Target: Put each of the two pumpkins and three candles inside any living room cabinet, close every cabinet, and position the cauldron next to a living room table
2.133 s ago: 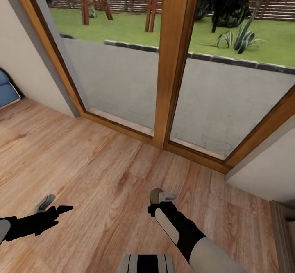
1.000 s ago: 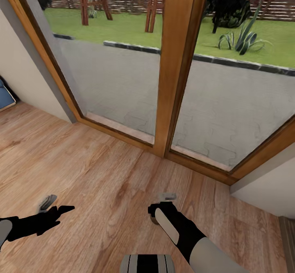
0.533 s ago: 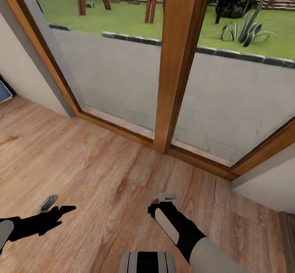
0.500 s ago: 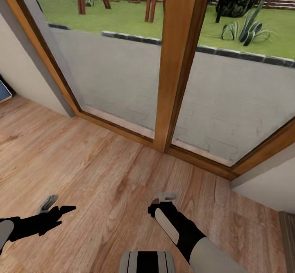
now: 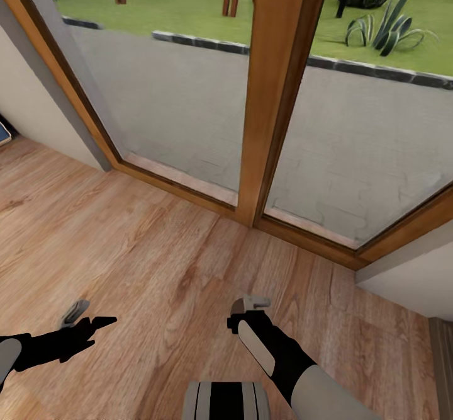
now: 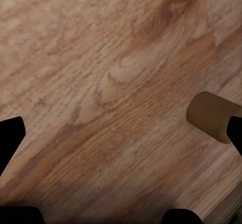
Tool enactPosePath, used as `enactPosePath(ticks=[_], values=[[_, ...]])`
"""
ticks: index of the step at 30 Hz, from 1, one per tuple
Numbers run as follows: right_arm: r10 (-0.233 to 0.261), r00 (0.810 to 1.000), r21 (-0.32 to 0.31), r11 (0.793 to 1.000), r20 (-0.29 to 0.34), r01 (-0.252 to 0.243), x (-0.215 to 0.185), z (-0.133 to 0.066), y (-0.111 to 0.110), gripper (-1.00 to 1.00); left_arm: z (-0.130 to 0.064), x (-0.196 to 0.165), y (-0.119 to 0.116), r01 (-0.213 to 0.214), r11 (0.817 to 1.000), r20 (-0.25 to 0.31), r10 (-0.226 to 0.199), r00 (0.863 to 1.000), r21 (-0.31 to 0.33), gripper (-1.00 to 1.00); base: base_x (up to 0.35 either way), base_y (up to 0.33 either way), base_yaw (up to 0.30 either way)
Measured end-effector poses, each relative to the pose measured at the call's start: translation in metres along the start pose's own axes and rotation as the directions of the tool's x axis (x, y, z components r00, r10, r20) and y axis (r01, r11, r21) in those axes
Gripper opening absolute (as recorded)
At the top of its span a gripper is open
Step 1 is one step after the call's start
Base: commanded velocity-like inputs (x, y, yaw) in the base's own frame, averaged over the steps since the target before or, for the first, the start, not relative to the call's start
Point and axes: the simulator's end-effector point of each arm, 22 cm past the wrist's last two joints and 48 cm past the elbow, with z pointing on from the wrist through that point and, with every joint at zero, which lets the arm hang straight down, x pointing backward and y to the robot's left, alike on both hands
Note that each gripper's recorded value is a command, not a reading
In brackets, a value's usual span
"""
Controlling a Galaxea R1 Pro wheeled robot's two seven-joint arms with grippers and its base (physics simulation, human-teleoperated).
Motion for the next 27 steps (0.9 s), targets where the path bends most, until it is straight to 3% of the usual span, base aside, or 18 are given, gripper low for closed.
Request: enactPosePath(ticks=[27], values=[[-0.001, 1.0, 0.0, 1.0, -0.008, 0.001, 0.0035, 0.0033, 0.0001, 1.0, 0.0025, 0.0015, 0.0027, 0.004, 1.0, -0.006, -0.004, 1.0, -0.004, 1.0, 0.073, 0.0, 0.0]])
